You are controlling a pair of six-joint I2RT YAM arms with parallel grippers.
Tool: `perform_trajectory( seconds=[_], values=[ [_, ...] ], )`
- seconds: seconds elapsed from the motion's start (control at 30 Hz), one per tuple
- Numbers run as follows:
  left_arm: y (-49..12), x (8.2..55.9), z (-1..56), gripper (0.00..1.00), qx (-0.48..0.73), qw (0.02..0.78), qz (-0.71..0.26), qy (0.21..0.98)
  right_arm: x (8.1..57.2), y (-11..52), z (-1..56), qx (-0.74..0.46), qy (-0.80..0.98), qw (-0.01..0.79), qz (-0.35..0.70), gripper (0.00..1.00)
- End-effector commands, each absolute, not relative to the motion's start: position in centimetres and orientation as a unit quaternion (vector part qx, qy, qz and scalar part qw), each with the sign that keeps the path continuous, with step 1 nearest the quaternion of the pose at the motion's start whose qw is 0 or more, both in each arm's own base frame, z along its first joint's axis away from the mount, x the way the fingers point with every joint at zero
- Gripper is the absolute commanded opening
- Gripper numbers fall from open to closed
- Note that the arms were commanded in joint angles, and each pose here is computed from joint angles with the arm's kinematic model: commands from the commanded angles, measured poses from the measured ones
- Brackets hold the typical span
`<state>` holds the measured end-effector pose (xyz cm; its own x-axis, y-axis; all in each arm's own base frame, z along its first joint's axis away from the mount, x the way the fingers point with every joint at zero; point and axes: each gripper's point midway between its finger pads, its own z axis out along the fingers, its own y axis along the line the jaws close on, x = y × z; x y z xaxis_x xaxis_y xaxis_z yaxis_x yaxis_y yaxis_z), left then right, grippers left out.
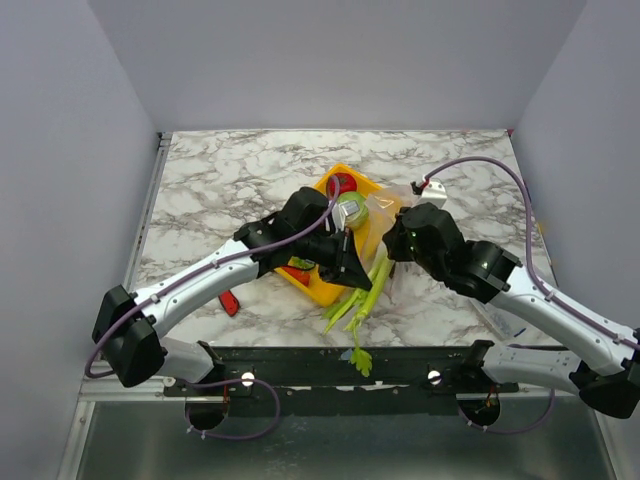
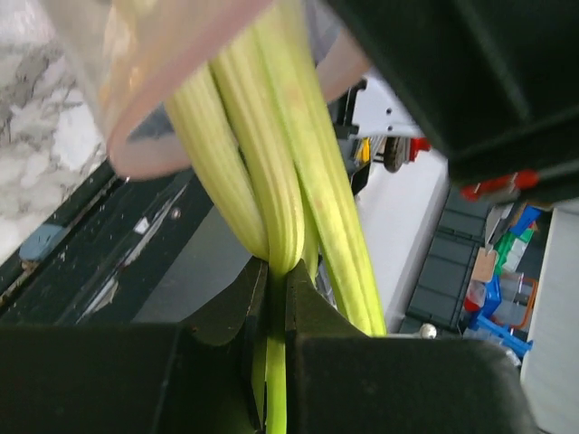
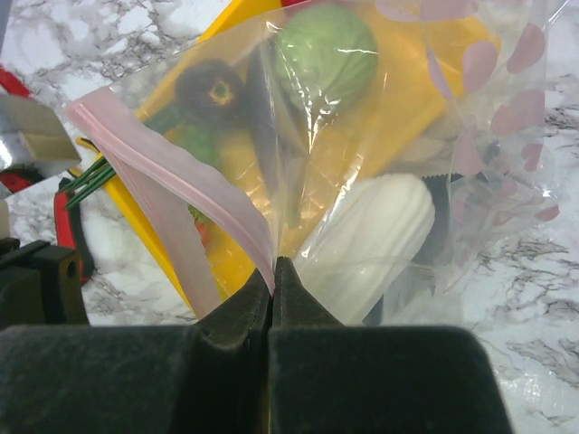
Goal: Place the food in the zip-top bag and seal the zipper
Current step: Place the fake vegetable in the zipper food storage bag.
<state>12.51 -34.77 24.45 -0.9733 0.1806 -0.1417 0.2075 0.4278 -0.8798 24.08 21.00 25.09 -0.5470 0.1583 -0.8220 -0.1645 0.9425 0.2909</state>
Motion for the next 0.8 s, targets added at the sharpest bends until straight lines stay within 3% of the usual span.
perform_trajectory(
  seconds=[0.0, 0.43, 0.77],
  values=[
    [-37.1, 16.0, 28.9, 0.00, 0.112, 0.102, -0.564, 0.812, 23.1, 22.4, 26.7, 0.011, 0.869, 0.446, 0.214, 0.01],
    [-35.6, 18.1, 33.4, 0.00, 0.108, 0.282, -0.557, 0.774, 19.1, 25.6, 30.2, 0.042, 0.904, 0.309, 0.294, 0.01],
    [-34.4, 19.5, 32.8, 0.00, 0.026, 0.263, -0.527, 0.808, 19.0, 25.9, 30.4, 0.070, 0.888, 0.312, 0.330, 0.01]
  ],
)
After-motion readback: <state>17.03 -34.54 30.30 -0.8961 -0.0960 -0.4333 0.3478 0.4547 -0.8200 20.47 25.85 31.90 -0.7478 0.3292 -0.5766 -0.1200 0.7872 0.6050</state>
